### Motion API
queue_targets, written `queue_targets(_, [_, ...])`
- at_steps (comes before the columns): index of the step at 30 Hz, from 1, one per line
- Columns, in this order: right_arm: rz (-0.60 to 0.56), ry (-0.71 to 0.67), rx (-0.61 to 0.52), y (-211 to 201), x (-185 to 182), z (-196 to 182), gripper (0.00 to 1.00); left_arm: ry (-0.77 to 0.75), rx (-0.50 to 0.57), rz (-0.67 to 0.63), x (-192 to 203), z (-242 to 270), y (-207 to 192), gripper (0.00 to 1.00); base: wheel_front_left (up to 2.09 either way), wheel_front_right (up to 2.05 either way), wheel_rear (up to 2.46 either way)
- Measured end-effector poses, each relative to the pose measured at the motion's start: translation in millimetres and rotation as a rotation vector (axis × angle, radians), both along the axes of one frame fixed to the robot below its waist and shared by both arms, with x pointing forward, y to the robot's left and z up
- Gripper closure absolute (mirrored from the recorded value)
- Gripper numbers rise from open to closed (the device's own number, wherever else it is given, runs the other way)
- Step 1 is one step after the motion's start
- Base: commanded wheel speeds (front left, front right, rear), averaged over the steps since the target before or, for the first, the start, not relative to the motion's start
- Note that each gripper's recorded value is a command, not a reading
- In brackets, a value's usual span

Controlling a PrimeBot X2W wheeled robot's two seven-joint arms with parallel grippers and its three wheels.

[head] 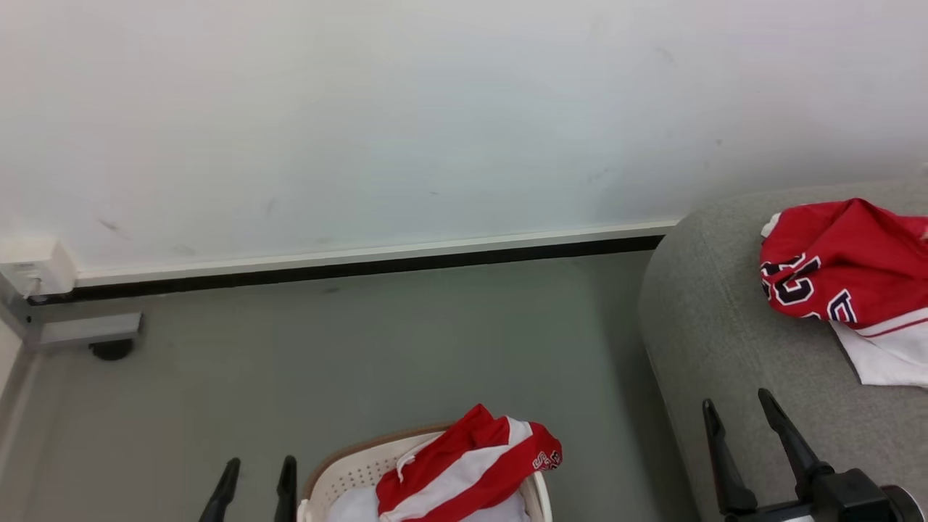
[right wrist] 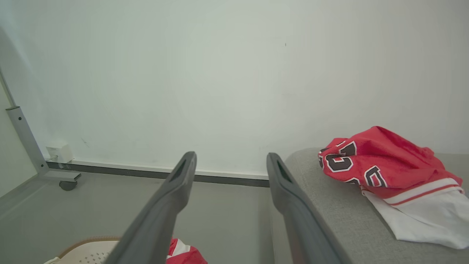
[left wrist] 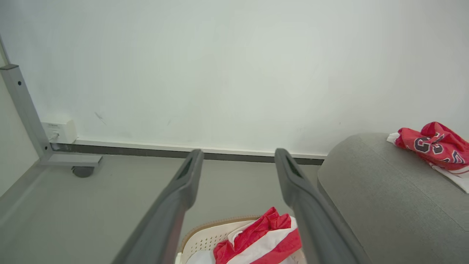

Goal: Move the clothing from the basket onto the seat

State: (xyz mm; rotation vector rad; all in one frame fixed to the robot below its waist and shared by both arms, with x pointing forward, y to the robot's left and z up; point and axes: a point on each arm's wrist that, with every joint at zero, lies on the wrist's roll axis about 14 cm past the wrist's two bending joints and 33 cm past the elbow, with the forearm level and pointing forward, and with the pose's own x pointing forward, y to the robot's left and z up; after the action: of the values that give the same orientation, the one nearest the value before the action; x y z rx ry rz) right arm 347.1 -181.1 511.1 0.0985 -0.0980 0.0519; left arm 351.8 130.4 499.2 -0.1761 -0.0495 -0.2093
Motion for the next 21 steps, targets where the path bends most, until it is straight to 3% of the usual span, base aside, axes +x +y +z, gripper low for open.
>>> queue_targets(10, [-0.059, -0.006, -0.014, -20, 8, 4, 0.00, 0.032, 0.019, -0.192, 43, -17, -63, 0.00, 0.00, 0.00, 0.00])
queue_targets(21, [-0.121, 0.007, -0.003, -43, 33, 2, 0.00, 0.219, 0.140, -0.455, 98, -93, -138, 0.00, 0.00, 0.00, 0.00])
